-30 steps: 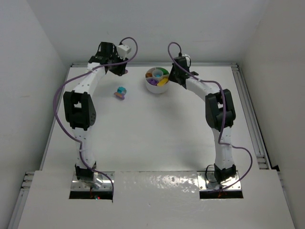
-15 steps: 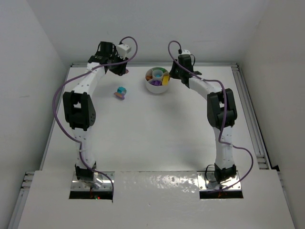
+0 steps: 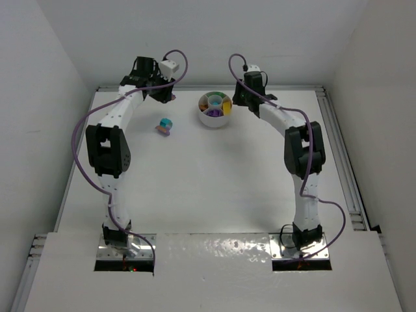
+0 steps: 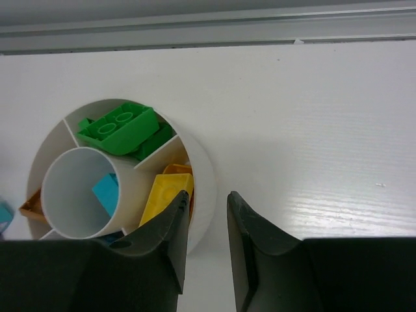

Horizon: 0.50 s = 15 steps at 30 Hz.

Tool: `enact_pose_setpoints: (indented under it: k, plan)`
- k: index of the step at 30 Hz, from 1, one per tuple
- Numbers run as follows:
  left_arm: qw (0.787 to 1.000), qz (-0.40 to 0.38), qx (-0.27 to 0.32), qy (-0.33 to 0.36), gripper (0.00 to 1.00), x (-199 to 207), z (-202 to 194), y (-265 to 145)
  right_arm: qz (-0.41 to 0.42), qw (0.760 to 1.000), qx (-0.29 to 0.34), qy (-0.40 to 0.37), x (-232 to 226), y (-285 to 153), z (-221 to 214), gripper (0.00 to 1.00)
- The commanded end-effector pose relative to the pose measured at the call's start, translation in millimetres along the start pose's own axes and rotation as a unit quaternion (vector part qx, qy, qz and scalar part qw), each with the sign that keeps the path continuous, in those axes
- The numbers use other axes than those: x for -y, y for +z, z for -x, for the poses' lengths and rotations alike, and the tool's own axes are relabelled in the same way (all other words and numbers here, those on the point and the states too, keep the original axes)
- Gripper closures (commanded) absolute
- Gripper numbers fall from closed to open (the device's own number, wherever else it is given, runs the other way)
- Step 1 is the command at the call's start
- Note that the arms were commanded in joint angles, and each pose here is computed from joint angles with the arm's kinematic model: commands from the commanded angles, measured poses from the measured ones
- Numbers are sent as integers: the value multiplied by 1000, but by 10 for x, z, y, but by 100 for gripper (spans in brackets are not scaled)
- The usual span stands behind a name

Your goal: Sort the legos into containers by color

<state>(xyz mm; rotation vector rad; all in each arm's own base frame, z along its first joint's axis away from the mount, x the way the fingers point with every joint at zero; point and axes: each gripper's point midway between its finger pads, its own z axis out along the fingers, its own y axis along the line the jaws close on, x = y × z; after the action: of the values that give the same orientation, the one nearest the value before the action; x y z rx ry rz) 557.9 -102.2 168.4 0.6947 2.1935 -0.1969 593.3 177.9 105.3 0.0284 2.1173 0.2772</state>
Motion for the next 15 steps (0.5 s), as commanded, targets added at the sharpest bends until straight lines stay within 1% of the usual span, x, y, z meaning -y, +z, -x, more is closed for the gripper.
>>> enact_pose_setpoints:
  k: [1, 2, 4, 5, 6, 8, 9, 10, 11, 12, 13, 14, 15]
  plan:
    - [1000, 8, 30, -1, 100, -57, 209, -270, 20, 997, 68, 21, -202, -500, 831, 71]
    - [999, 7, 31, -1, 100, -56, 220, -267, 34, 997, 68, 22, -340, -593, 865, 71]
    - [999, 7, 34, -2, 100, -59, 237, -265, 38, 998, 46, 8, -480, -670, 755, 71]
    - [999, 6, 35, -4, 100, -61, 246, -256, 49, 998, 42, -8, -701, -738, 731, 71]
    - [999, 5, 36, -4, 100, -60, 252, -248, 34, 999, 31, -27, -720, -760, 660, 71]
    - [999, 3, 37, -5, 100, -57, 260, -236, 41, 997, 29, -58, -1004, -836, 607, 71]
    - [999, 3, 37, -5, 100, -58, 260, -232, 21, 998, 15, -59, -972, -805, 506, 72]
    - [999, 2, 37, -6, 100, -55, 256, -225, 20, 998, 10, -53, -997, -798, 484, 74]
    - [999, 2, 36, -5, 100, -56, 250, -219, 16, 999, 1, -33, -1006, -776, 434, 80]
    - [999, 1, 37, -5, 100, -53, 251, -218, 4, 999, -20, -31, -957, -713, 292, 84]
    - [999, 0, 36, -6, 100, -48, 243, -212, 5, 999, -24, -27, -975, -700, 301, 87]
    - [999, -1, 36, -6, 100, -46, 249, -218, 1, 999, -38, -19, -973, -679, 224, 93]
    - [999, -1, 37, -6, 100, -45, 254, -218, 0, 999, -44, -15, -975, -649, 186, 94]
